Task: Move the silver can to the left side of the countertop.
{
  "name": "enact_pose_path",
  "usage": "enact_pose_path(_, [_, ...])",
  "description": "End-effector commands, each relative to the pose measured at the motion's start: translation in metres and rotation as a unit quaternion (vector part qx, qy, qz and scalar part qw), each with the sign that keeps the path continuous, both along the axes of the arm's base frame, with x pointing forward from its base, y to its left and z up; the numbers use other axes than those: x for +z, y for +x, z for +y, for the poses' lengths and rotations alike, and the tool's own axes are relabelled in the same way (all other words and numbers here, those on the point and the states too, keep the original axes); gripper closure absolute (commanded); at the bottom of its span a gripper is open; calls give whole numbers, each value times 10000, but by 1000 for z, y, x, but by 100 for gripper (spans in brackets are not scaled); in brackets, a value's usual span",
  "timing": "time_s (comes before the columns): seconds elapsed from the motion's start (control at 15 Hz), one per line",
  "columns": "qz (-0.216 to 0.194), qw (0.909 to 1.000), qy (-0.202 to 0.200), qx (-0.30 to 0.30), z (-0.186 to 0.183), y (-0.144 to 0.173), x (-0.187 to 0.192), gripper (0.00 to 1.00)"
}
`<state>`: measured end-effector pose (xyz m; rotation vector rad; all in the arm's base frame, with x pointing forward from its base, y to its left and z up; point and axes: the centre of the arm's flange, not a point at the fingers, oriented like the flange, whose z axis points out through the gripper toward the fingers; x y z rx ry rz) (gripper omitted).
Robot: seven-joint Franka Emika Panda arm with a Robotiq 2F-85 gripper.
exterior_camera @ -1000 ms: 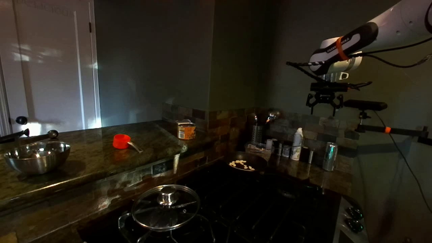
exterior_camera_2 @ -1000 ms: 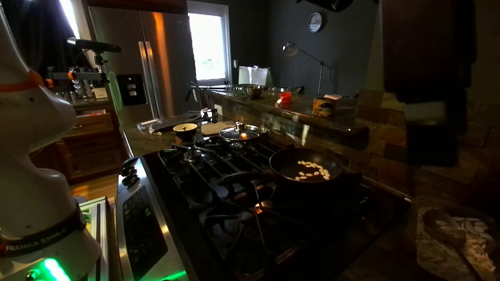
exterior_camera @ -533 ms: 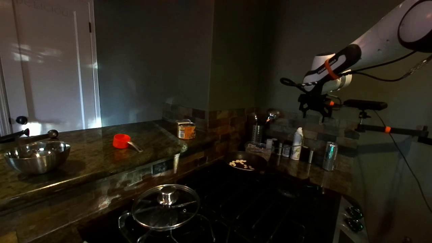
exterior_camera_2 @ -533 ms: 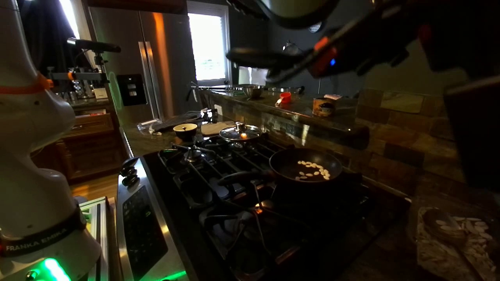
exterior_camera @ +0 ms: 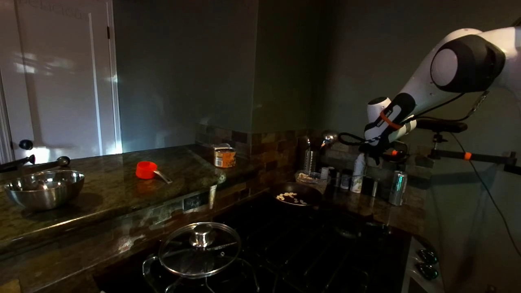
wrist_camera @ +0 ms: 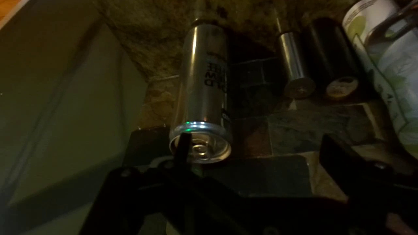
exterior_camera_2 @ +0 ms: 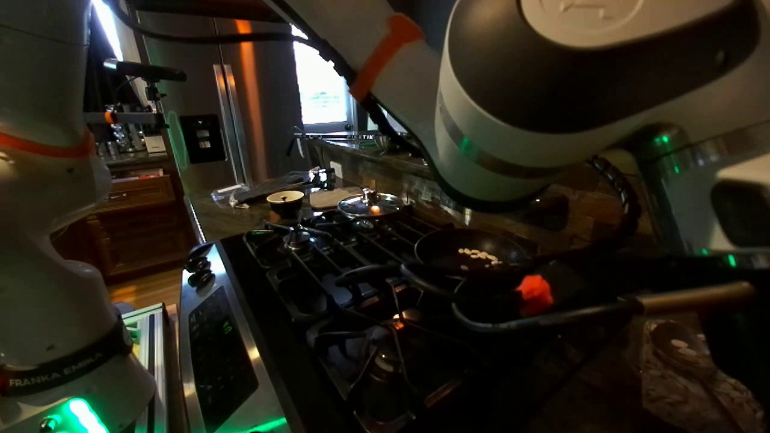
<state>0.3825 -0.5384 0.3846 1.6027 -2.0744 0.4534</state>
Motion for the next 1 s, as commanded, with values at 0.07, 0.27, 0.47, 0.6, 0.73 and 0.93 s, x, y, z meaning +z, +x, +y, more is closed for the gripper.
enact_pose_path(0.07, [-11,9973,-443,-588,-12,8,-26,0])
enact_pose_path(0.27, [-74,9950,-538,-840,-15,8,-33,0])
enact_pose_path(0.47, [16,9949,-511,-875,-14,1,-39,0])
enact_pose_path(0.6, [87,9961,-492,-722,-11,-5,-43,0])
enact_pose_path(0.73, [92,9970,-484,-596,-10,-11,-43,0])
enact_pose_path(0.93, [86,9979,-473,-445,-5,-15,-41,0])
